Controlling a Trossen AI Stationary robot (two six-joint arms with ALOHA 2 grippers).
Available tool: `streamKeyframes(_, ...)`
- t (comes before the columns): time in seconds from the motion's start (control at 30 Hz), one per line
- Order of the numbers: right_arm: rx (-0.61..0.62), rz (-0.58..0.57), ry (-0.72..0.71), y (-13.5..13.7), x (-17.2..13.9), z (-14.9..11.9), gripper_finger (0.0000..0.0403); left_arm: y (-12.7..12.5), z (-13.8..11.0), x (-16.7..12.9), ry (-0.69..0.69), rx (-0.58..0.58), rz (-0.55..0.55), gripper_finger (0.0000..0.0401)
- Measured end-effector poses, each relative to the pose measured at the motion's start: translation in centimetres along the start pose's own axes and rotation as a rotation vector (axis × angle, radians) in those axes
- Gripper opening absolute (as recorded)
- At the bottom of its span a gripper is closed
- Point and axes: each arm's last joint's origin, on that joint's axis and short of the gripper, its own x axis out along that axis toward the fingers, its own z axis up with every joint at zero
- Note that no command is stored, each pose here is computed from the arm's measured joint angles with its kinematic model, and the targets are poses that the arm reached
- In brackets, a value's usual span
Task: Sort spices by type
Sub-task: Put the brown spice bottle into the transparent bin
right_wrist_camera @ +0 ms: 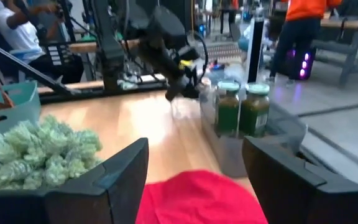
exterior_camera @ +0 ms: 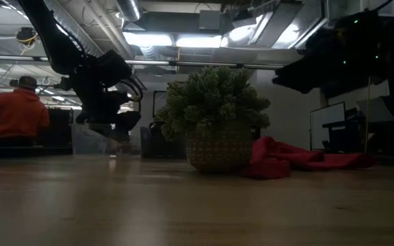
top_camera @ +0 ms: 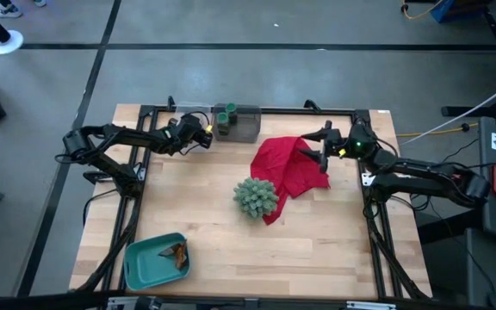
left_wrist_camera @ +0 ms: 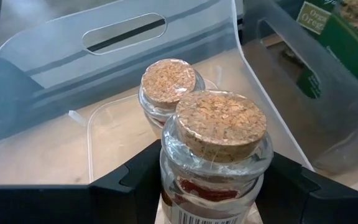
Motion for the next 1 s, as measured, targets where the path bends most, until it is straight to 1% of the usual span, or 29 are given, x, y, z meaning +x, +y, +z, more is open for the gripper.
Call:
streamKeyframes(0.23, -0.085, 0.010, -0.060, 0.7, -1.4, 1.3, 0.0257, 0.3, 0.0, 0.1, 0.009, -0.020, 0.016, 0.0196)
streamKeyframes(0.3, -0.096, -0.012, -0.046, 0.8, -1.8, 1.3, 0.0257, 0.2, 0.0, 0.1, 0.002, -0.013, 0.014, 0.0196)
streamKeyframes(0.43, -0.074, -0.055, 0.014, 1.0, -2.5, 1.0, 0.0257, 0.2, 0.2, 0.1, -0.022, -0.010, 0.004, 0.0196)
streamKeyframes(0.57, -0.060, -0.067, 0.046, 1.1, -2.6, 0.7, 0.0257, 0.1, 0.3, 0.1, -0.027, -0.012, 0.002, 0.0196)
streamKeyframes(0.63, -0.058, -0.067, 0.043, 1.1, -2.7, 0.0, 0.0257, 0.1, 0.3, 0.1, -0.028, -0.012, 0.002, 0.0196)
streamKeyframes(0.73, -0.004, -0.069, 0.033, 1.3, -3.0, -2.2, 0.0257, 0.1, 0.3, 0.1, -0.029, -0.012, 0.002, 0.0196)
streamKeyframes(0.83, 0.010, -0.082, -0.061, 1.5, -3.7, -3.8, 0.0257, 0.1, 0.3, 0.1, -0.030, -0.013, 0.001, 0.0196)
streamKeyframes(0.93, 0.036, -0.113, -0.060, 1.5, -3.8, -4.0, 0.0257, 0.1, 0.3, 0.1, -0.030, -0.013, 0.002, 0.0196)
streamKeyframes(1.0, 0.024, -0.119, -0.059, 1.5, -3.8, -4.0, 0.0257, 0.1, 0.3, 0.1, -0.030, -0.013, 0.002, 0.0196)
